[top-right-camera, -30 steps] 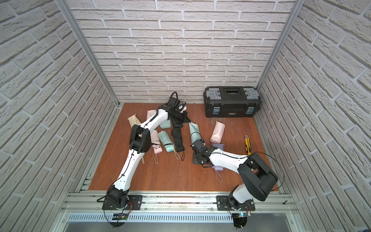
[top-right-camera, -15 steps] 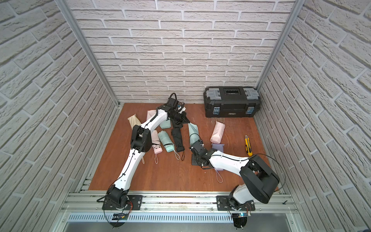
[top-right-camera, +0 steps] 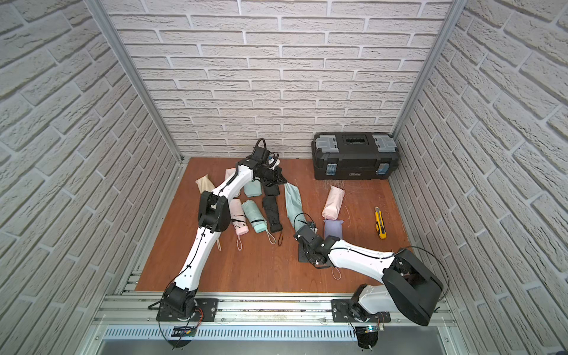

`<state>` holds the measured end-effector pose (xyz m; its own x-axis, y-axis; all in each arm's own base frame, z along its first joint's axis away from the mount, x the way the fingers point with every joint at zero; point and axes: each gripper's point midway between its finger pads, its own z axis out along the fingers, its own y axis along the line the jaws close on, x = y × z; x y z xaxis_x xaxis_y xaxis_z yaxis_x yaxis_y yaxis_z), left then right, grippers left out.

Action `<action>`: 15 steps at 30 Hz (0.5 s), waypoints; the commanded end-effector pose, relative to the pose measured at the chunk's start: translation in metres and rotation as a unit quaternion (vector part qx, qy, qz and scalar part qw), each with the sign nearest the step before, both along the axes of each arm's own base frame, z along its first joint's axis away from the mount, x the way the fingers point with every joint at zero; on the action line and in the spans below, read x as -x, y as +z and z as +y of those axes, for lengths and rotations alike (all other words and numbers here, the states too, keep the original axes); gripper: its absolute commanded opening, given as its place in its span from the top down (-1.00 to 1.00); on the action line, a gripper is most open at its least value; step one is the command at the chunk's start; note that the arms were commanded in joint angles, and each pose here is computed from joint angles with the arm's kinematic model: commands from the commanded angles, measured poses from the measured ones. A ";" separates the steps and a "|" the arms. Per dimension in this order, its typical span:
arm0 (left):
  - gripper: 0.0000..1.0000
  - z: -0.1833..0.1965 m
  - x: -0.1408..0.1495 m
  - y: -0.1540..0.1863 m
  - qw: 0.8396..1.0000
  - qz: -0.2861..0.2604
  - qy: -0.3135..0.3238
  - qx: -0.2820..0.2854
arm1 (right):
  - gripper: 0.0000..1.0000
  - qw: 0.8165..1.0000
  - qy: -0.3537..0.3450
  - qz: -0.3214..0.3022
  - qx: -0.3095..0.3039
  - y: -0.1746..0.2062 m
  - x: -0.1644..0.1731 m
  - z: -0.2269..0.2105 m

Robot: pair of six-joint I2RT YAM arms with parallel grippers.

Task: Take umbrellas out of sleeves
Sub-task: Take out the umbrella from the umbrella sleeve.

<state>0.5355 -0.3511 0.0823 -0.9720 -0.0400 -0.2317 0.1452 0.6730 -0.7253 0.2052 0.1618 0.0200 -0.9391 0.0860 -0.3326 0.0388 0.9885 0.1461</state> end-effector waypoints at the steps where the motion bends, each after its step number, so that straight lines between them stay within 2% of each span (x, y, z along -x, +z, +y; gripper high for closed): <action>1: 1.00 0.005 -0.020 0.024 0.999 -0.047 0.014 0.013 | 0.94 1.000 -0.004 0.017 0.004 -0.004 0.012 -0.006; 9: 1.00 0.001 -0.025 0.030 0.998 -0.056 0.013 0.031 | 0.90 1.000 -0.001 0.014 0.005 -0.001 0.010 -0.004; 15: 1.00 0.001 -0.045 0.040 0.995 -0.086 0.022 0.051 | 0.64 1.000 -0.001 0.009 0.009 0.002 0.008 -0.005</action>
<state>0.5647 -0.3497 0.1127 -0.9386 -0.0927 -0.3322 0.2022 0.6323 -0.7479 0.1959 0.1553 0.0145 -0.9501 0.0835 -0.3007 0.0469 0.9908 0.1269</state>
